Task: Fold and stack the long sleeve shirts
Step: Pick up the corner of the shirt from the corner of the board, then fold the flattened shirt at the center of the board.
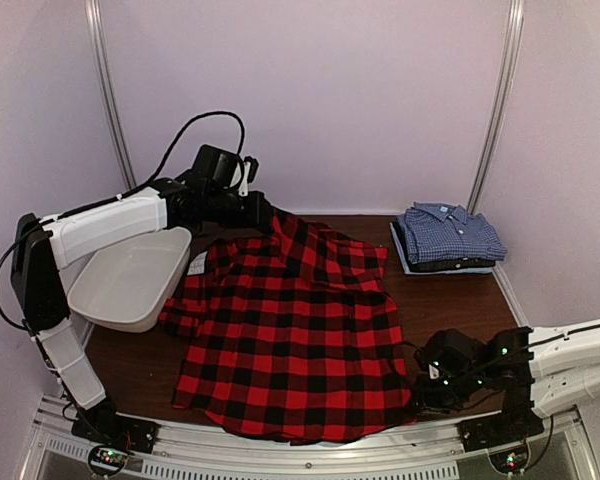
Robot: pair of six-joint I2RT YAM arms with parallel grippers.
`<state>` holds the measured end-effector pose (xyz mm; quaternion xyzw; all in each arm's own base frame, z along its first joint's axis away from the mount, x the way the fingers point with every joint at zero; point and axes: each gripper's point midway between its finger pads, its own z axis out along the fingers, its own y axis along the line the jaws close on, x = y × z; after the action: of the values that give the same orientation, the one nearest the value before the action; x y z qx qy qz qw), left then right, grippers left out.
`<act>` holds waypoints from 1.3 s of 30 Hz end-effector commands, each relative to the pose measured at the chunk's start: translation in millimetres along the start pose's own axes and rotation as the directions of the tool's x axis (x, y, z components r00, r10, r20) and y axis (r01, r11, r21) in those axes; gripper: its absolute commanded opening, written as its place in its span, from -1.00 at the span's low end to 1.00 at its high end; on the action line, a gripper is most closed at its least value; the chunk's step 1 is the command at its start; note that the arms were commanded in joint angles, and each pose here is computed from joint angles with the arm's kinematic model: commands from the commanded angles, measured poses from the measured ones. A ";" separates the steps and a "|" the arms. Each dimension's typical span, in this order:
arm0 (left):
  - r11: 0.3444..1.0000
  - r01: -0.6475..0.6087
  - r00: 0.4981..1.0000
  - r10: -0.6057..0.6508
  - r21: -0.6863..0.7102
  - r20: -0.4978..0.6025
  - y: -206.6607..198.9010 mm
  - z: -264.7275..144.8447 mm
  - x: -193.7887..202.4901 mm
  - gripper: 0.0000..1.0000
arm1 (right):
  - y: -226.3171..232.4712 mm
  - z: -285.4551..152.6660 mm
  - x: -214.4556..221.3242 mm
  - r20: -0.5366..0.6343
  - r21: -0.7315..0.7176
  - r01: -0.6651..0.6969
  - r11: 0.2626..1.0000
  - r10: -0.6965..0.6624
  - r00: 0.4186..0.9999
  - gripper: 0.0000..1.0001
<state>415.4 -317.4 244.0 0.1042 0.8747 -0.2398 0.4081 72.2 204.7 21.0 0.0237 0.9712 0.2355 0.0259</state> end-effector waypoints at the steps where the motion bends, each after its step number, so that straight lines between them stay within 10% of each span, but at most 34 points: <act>1: 1.000 -0.019 0.994 0.017 0.021 0.108 -8.4 -21.4 -39.9 -1.00 | -3.7 -4.3 -5.9 0.041 0.031 -0.006 1.000 0.005 0.999 -0.82; 12: 0.996 -0.042 0.979 0.057 -0.079 0.196 15.3 -30.4 -78.1 -1.00 | 47.0 -37.0 -33.6 0.178 -0.011 0.131 0.991 -0.127 0.976 -1.00; 39: 0.983 -0.036 0.948 0.090 -0.178 0.306 61.0 -61.3 -126.3 -1.00 | 144.9 17.7 5.6 0.008 -0.184 0.431 0.883 -0.438 0.899 -1.00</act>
<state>476.3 -240.6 298.8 0.0621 0.8494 -0.1557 0.5004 76.1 323.8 65.5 -0.1764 0.9401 0.2837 0.0685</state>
